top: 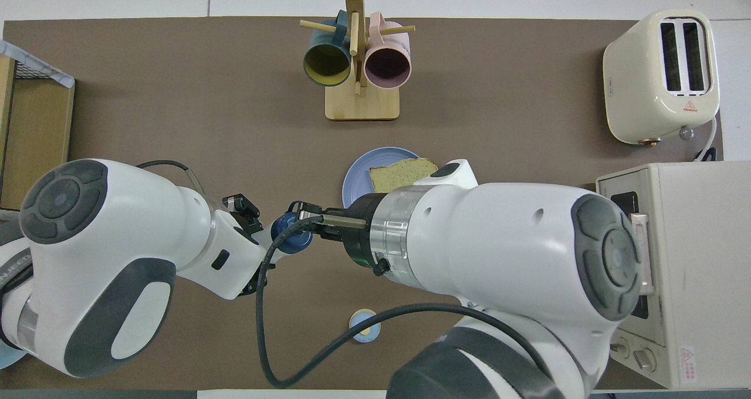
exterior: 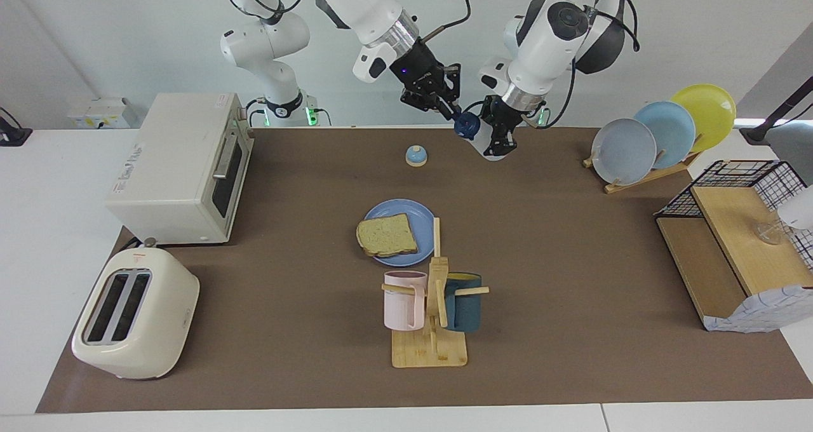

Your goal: Put bread on plate and add seasoning

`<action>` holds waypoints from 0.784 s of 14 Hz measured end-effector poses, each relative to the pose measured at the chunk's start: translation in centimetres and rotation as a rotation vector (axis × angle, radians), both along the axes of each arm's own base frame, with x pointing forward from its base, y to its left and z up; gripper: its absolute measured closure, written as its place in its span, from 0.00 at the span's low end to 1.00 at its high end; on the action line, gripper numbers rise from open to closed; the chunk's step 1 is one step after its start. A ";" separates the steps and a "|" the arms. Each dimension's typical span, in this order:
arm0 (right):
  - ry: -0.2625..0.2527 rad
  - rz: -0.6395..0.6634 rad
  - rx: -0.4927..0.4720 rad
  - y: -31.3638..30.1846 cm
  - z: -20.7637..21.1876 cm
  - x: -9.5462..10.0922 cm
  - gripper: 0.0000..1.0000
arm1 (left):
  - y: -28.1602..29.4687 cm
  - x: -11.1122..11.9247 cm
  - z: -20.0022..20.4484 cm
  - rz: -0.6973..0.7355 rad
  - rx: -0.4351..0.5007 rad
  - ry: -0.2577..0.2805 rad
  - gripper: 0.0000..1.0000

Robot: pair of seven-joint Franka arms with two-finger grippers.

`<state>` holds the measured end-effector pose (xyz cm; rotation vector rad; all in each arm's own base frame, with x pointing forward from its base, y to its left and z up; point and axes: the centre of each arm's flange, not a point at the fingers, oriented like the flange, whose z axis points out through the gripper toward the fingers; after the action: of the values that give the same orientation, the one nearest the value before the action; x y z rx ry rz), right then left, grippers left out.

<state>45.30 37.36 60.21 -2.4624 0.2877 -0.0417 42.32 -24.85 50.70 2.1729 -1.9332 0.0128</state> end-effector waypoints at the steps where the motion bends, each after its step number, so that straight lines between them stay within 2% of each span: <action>1: 0.001 0.002 -0.001 0.1 -0.1 -0.1 0.78 | 0.0 0.0 0.0 0.000 0.000 0.000 0.51; 5: 0.003 0.008 -0.003 0.4 -0.3 -0.4 0.78 | 0.0 0.0 0.0 0.002 0.000 0.000 0.51; 8: 0.003 0.005 -0.003 0.3 -0.4 -0.3 0.86 | 0.1 0.1 0.0 0.005 0.000 0.000 0.51; 11: 0.003 0.004 -0.003 0.3 -0.4 -0.3 0.89 | 0.1 0.1 0.0 0.008 0.001 0.001 0.51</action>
<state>45.00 37.64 59.84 -2.4660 0.2840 -0.0368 42.39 -24.71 50.65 2.1802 -1.9246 0.0125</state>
